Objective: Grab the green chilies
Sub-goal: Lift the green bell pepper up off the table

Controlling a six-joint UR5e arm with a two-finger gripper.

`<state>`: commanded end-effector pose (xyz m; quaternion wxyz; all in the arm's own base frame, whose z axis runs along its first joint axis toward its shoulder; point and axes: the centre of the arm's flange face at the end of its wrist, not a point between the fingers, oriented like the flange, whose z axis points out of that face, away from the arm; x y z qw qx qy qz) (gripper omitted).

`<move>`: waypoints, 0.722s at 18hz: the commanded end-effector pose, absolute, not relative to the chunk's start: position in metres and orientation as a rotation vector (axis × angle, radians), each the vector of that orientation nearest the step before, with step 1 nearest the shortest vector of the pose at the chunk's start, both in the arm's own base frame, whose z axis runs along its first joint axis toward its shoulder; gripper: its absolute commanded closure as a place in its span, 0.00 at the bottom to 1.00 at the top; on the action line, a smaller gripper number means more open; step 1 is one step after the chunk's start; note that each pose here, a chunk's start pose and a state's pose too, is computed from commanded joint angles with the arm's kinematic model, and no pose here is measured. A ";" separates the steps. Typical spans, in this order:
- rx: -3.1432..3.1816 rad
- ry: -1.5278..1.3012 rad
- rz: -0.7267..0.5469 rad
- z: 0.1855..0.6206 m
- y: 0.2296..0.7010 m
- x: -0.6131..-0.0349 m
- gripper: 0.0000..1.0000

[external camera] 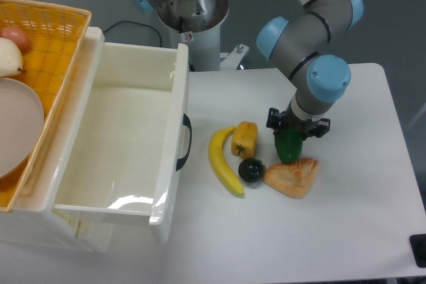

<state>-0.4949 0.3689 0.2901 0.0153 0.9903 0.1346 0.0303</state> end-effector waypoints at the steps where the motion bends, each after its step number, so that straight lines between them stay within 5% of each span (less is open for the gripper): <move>1: 3.085 0.412 0.088 0.298 0.370 -0.495 0.73; 13: 3.167 0.229 0.011 0.377 0.395 -0.501 0.73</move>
